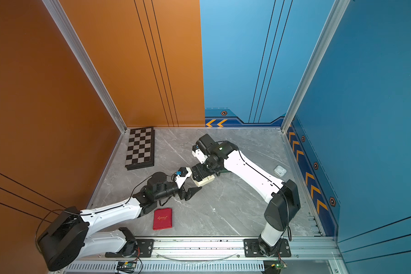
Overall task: Take the necklace out of the lift-off lid jewelry box
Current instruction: Open the lid on the jewelry box.
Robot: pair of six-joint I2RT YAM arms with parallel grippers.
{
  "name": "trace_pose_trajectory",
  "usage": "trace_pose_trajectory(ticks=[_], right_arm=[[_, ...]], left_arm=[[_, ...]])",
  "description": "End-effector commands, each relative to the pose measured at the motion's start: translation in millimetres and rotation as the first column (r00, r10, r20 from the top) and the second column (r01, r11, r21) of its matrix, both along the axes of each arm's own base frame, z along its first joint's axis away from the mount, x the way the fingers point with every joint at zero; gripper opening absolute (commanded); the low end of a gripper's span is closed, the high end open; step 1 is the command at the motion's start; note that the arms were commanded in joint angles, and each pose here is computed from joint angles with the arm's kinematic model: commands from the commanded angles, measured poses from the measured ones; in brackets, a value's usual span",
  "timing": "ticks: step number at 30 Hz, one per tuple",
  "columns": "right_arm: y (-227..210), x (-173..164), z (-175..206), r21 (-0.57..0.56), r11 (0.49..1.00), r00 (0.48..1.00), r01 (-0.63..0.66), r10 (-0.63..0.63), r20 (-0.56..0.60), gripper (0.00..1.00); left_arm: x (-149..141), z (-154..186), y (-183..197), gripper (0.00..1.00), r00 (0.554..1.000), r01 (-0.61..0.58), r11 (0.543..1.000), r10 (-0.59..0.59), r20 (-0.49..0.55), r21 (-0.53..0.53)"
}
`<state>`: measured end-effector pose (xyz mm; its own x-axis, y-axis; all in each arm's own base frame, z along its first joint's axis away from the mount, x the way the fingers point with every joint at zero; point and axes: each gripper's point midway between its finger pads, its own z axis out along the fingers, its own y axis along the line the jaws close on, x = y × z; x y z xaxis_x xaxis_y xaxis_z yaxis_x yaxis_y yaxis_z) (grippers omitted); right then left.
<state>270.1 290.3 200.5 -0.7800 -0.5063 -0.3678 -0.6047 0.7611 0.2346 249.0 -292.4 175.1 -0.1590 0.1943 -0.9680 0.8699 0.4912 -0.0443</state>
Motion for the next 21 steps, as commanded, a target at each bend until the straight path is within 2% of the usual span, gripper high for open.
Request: trace_pose_trajectory(ticks=[1, 7, 21], right_arm=[[3.1, -4.9, 8.9, 0.027, 0.999, 1.0, -0.018, 0.018, -0.004, 0.85], [6.3, -7.4, 8.4, 0.043, 0.999, 0.999, -0.029, 0.03, -0.022, 0.85], [14.5, -12.2, 38.8, 0.182, 0.982, 0.997, -0.052, 0.06, -0.042, 0.85]], left_arm=[[-1.0, 19.6, -10.7, 0.77, 0.998, 0.05, 0.998, -0.049, 0.033, -0.037], [2.4, 18.2, -10.1, 0.73, 0.999, 0.041, 0.999, -0.04, 0.027, -0.036], [2.9, 14.2, -8.9, 0.71, 0.999, 0.045, 0.998, -0.045, 0.011, -0.035]])
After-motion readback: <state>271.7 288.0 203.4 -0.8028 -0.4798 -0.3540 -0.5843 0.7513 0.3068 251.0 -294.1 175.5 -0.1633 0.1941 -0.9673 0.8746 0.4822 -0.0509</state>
